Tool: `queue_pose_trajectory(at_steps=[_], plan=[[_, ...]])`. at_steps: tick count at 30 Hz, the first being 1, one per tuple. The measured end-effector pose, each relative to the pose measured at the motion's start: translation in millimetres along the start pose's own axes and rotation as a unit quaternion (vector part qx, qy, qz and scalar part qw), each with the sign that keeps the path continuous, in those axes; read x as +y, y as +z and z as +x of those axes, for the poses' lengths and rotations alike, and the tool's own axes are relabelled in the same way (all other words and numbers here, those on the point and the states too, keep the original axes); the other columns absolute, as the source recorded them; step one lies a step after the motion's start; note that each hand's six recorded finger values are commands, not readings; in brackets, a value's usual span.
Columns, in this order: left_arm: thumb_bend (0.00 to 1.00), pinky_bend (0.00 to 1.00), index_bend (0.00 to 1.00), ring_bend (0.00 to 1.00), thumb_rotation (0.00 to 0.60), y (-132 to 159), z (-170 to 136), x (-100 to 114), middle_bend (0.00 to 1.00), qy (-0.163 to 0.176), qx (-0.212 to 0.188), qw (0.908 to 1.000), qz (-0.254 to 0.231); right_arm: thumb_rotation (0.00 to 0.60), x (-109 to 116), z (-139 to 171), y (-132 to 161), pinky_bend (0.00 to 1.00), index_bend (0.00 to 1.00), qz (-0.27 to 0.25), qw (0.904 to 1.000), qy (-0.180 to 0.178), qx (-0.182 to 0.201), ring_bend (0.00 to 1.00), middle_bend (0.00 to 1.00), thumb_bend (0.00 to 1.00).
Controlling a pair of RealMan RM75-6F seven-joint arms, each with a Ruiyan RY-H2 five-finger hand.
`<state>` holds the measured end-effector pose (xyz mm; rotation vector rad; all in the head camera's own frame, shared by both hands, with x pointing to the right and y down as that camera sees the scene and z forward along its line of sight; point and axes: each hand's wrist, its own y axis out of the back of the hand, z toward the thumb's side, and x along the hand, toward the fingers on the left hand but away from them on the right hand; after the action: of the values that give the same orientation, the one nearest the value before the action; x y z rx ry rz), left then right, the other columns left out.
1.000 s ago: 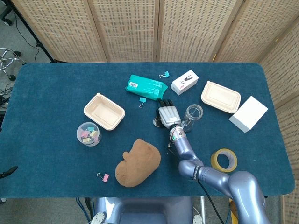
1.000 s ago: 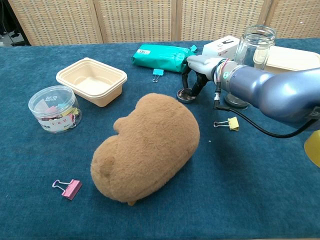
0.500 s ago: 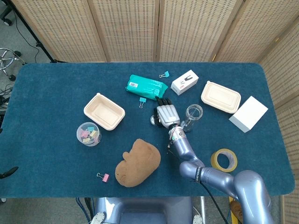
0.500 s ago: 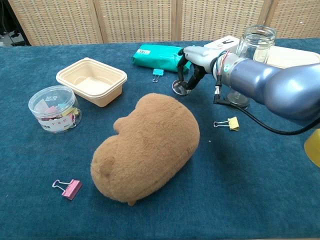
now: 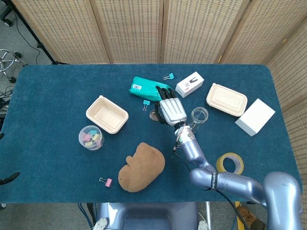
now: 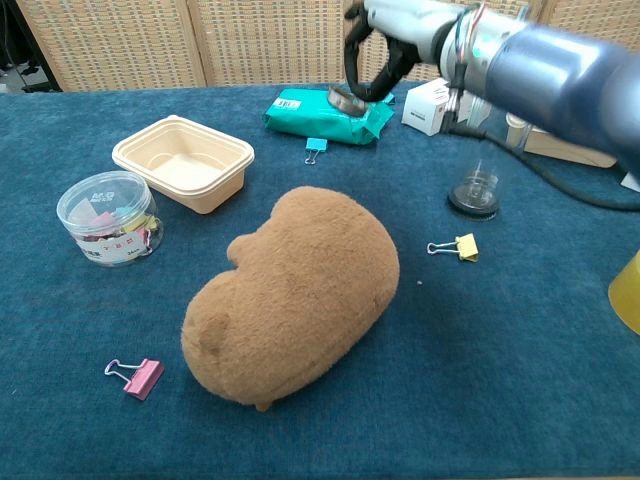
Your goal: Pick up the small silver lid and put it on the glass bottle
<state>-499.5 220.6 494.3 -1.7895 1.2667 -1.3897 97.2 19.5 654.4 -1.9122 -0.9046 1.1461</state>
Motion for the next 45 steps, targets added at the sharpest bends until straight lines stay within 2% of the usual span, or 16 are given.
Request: queue_pose_trajectory(at_steps=[6, 10, 17, 24, 32, 38, 45], plan=[[0.0, 0.0, 0.0, 0.0, 0.6, 2.6, 0.9, -2.5, 0.0, -0.003, -0.003, 1.0, 0.003, 0.6, 54.6, 9.0, 11.8, 0.0, 0.65, 0.0, 0.9991, -0.04, 0.014, 0.0, 0.0, 0.61], [0.0, 0.0, 0.0, 0.0, 0.6, 4.1, 0.9, -4.0, 0.0, -0.004, -0.005, 1.0, 0.005, 0.6, 89.5, 19.8, 5.2, 0.0, 0.65, 0.014, 0.9983, -0.056, 0.007, 0.0, 0.0, 0.61], [0.0, 0.0, 0.0, 0.0, 0.6, 5.1, 1.1, -3.6, 0.0, -0.002, -0.006, 1.0, 0.004, 0.6, 117.3, 43.5, -23.4, 0.0, 0.65, 0.051, 0.9966, -0.063, -0.015, 0.0, 0.0, 0.62], [0.0, 0.0, 0.0, 0.0, 0.6, 8.0, 1.1, -3.8, 0.0, -0.005, -0.014, 0.9999, 0.002, 0.6, 116.8, 73.6, -67.5, 0.0, 0.65, 0.079, 0.9946, -0.048, -0.049, 0.0, 0.0, 0.62], [0.0, 0.0, 0.0, 0.0, 0.6, 9.7, 2.7, -6.1, 0.0, -0.011, -0.019, 0.9997, 0.006, 0.6, 109.7, 82.6, -101.7, 0.0, 0.66, 0.078, 0.9931, -0.038, -0.079, 0.0, 0.0, 0.62], [0.0, 0.0, 0.0, 0.0, 0.6, 10.5, 3.6, -6.8, 0.0, -0.01, -0.018, 0.9998, 0.007, 0.6, 102.1, 85.2, -119.9, 0.0, 0.66, 0.073, 0.9926, -0.028, -0.093, 0.0, 0.0, 0.62], [0.0, 0.0, 0.0, 0.0, 0.6, 9.7, 2.7, -5.5, 0.0, -0.008, -0.017, 0.9998, 0.007, 0.6, 92.5, 85.9, -125.0, 0.0, 0.66, 0.068, 0.9928, -0.02, -0.096, 0.0, 0.0, 0.62]])
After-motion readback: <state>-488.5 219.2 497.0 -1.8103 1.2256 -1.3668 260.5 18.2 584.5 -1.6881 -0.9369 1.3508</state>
